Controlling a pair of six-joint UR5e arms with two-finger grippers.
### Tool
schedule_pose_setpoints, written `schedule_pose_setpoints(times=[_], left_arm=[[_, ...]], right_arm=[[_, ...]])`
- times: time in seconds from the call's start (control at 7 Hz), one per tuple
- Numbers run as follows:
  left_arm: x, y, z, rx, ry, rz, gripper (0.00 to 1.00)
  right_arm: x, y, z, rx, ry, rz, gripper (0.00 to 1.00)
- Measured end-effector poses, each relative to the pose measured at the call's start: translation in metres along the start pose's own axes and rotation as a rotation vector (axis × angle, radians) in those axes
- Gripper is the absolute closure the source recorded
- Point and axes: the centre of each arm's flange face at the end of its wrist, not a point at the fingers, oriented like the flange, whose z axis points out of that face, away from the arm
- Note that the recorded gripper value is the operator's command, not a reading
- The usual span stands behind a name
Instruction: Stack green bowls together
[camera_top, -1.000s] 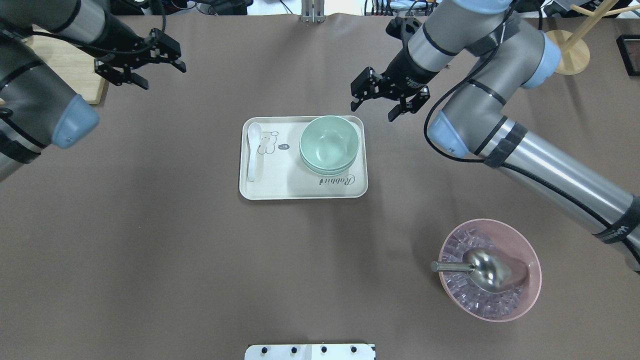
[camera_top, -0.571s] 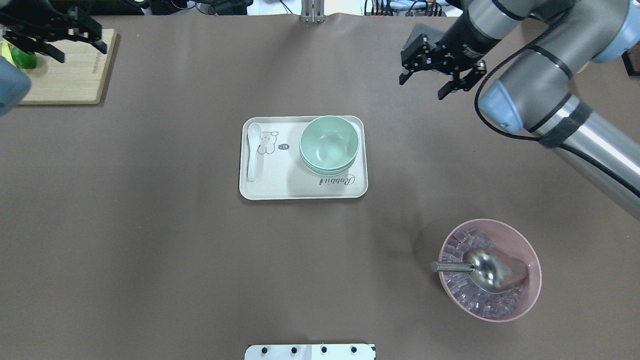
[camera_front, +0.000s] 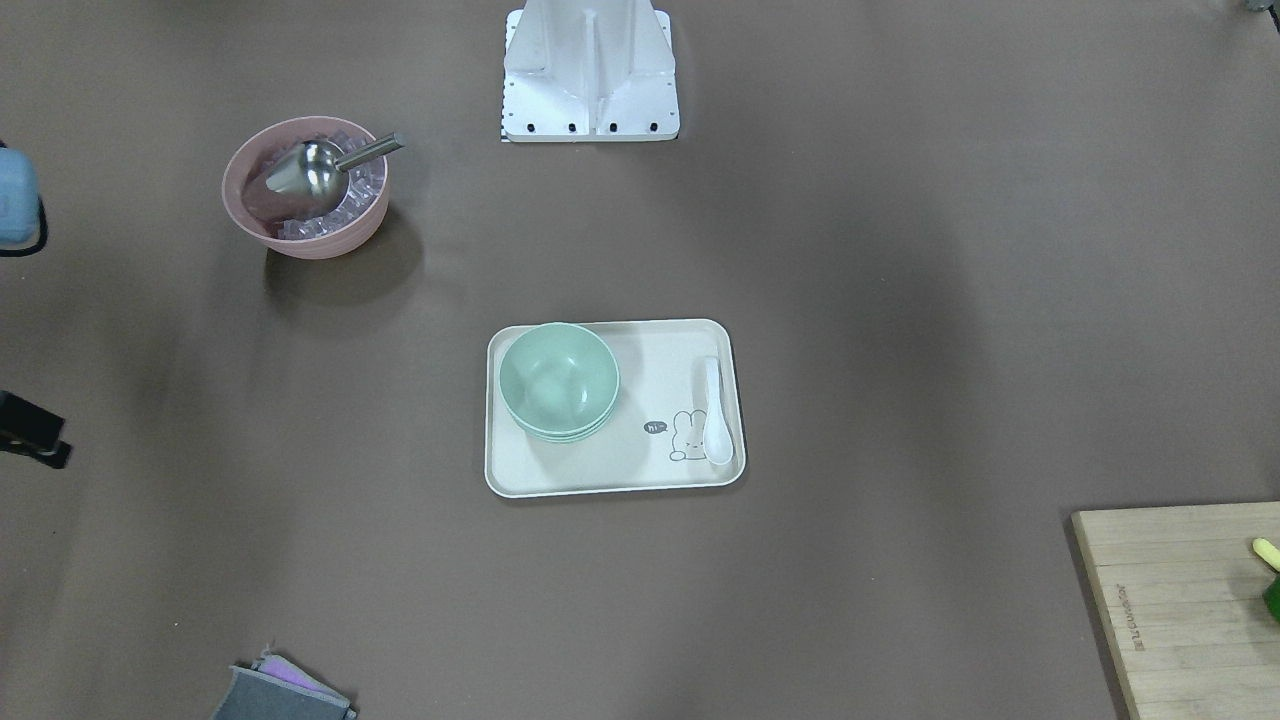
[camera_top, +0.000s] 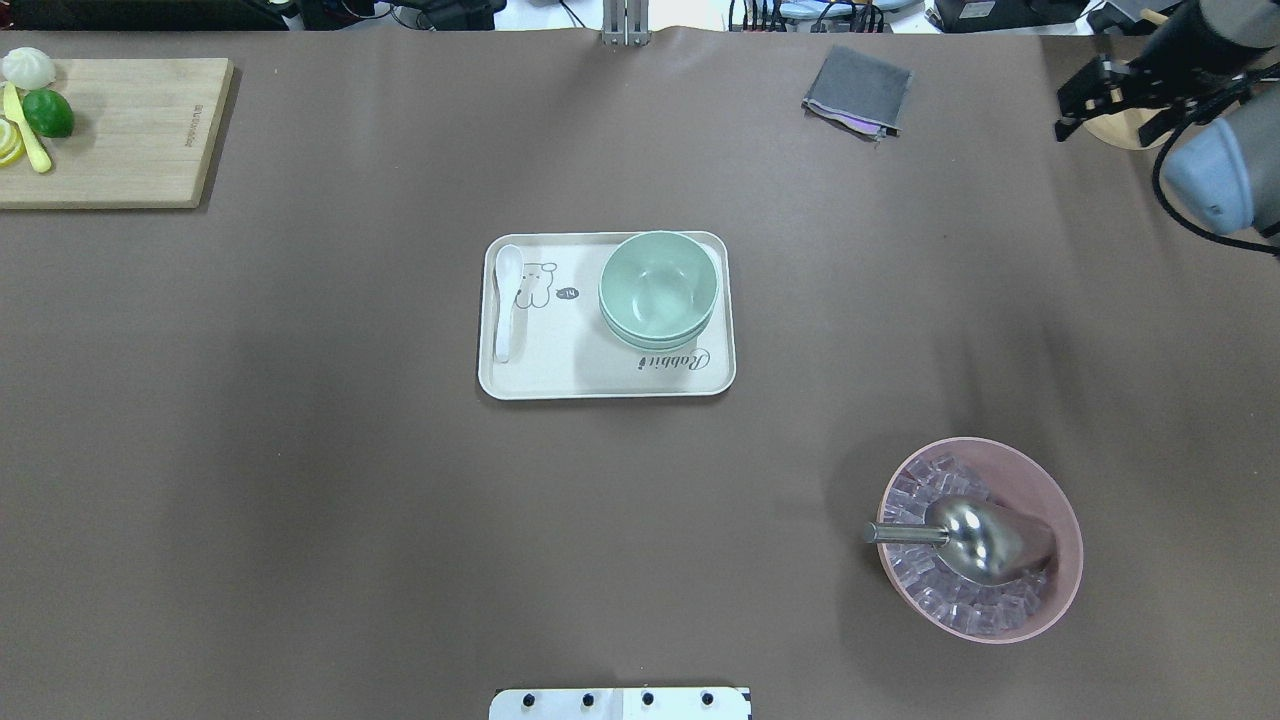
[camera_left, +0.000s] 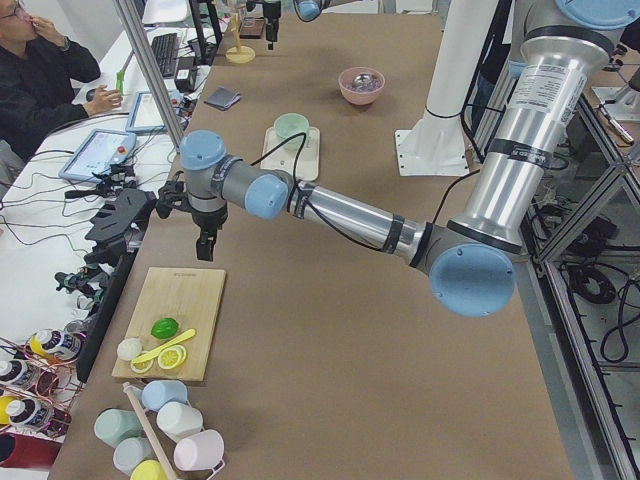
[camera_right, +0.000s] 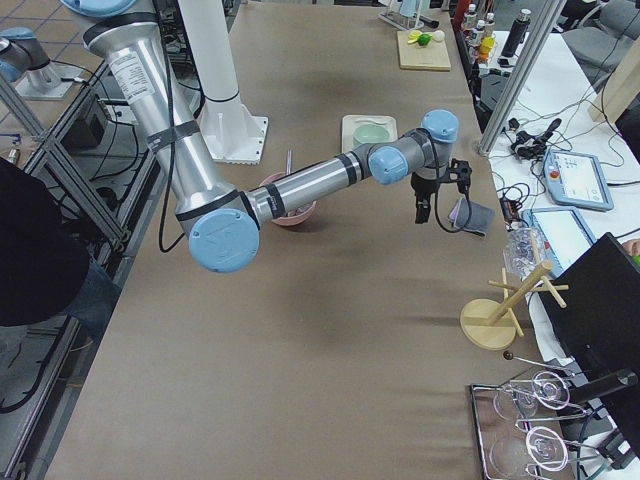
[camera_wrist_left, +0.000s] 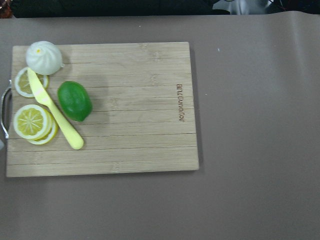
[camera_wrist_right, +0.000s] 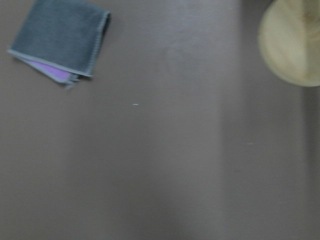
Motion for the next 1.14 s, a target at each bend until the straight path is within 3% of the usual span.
schedule_pose_setpoints(times=[0.14,0.29,0.71,1.14], left_arm=[[-0.022,0.013,-0.005,0.006,-0.007,-0.014,0.02],[-0.038,0.031,-0.009,0.009,-0.014,-0.031,0.02],[-0.088,0.082,0.016,-0.048,-0.042,-0.109,0.02],[-0.142,0.128,0.052,-0.116,-0.061,-0.191,0.02]], right_arm=[[0.068,0.014,-0.001,-0.030,0.070,-0.051,0.00],[0.126,0.035,-0.002,-0.054,0.092,-0.051,0.00],[0.207,0.081,-0.004,-0.090,-0.001,0.038,0.00],[0.225,0.096,-0.006,-0.095,-0.032,0.077,0.00]])
